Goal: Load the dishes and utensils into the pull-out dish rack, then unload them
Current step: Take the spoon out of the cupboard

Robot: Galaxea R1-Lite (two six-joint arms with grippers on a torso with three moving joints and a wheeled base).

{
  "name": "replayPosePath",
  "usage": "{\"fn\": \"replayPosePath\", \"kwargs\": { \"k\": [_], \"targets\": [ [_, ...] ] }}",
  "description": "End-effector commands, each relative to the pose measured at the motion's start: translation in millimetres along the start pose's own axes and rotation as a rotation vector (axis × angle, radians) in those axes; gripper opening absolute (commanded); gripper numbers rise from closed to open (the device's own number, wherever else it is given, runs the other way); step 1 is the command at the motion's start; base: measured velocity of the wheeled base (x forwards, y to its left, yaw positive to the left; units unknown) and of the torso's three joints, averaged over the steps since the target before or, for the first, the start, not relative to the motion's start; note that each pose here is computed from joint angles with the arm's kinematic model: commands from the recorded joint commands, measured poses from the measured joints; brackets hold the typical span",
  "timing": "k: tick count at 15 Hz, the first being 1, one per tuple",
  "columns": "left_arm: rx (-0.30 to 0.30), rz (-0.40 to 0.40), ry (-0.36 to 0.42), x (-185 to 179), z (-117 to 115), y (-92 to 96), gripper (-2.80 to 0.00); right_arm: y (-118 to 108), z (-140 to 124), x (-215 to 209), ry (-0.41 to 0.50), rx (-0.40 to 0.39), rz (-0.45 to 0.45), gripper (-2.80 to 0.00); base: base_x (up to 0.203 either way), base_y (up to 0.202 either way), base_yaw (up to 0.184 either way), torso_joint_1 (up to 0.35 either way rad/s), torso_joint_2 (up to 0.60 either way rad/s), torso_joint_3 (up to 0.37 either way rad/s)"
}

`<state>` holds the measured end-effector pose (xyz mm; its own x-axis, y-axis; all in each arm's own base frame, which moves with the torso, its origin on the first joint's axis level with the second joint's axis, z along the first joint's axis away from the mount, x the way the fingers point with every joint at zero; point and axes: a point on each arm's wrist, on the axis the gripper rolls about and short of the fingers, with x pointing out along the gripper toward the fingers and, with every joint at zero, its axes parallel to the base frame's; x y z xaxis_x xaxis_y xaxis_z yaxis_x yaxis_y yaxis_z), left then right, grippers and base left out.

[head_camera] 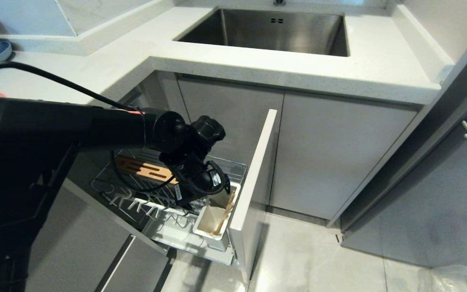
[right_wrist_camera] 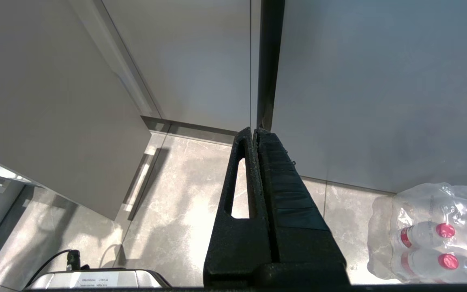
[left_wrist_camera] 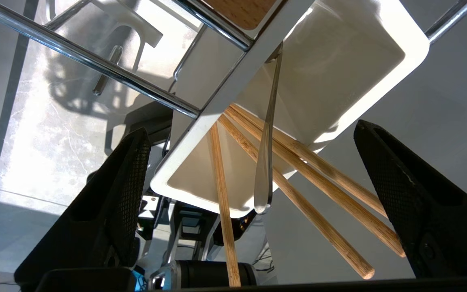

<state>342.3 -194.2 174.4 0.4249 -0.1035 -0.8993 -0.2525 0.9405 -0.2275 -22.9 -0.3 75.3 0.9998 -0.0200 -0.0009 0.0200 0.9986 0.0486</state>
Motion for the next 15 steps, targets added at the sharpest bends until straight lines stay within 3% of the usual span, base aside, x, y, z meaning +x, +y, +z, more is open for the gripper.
{"fn": "replayPosePath", "kwargs": {
  "k": [1, 4, 5, 15],
  "targets": [
    [-0.007, 0.004, 0.002, 0.1, -0.2, 0.3, 0.0, 0.0, -0.4, 0.2, 0.002, 0.0, 0.0, -2.8, 0.0, 0.0, 0.0, 0.0, 0.0, 0.0],
    [-0.009, 0.003, 0.001, -0.6, -0.2, 0.4, 0.0, 0.0, -0.4, 0.2, 0.002, 0.0, 0.0, -2.8, 0.0, 0.0, 0.0, 0.0, 0.0, 0.0],
    [-0.007, 0.003, 0.001, -0.6, -0.2, 0.4, -2.8, 0.0, -0.4, 0.2, 0.002, 0.0, 0.0, -2.8, 0.0, 0.0, 0.0, 0.0, 0.0, 0.0],
    [-0.021, 0.001, 0.001, -1.3, -0.1, 0.4, -2.8, 0.0, -0.4, 0.2, 0.002, 0.0, 0.0, -2.8, 0.0, 0.0, 0.0, 0.0, 0.0, 0.0]
  ]
}}
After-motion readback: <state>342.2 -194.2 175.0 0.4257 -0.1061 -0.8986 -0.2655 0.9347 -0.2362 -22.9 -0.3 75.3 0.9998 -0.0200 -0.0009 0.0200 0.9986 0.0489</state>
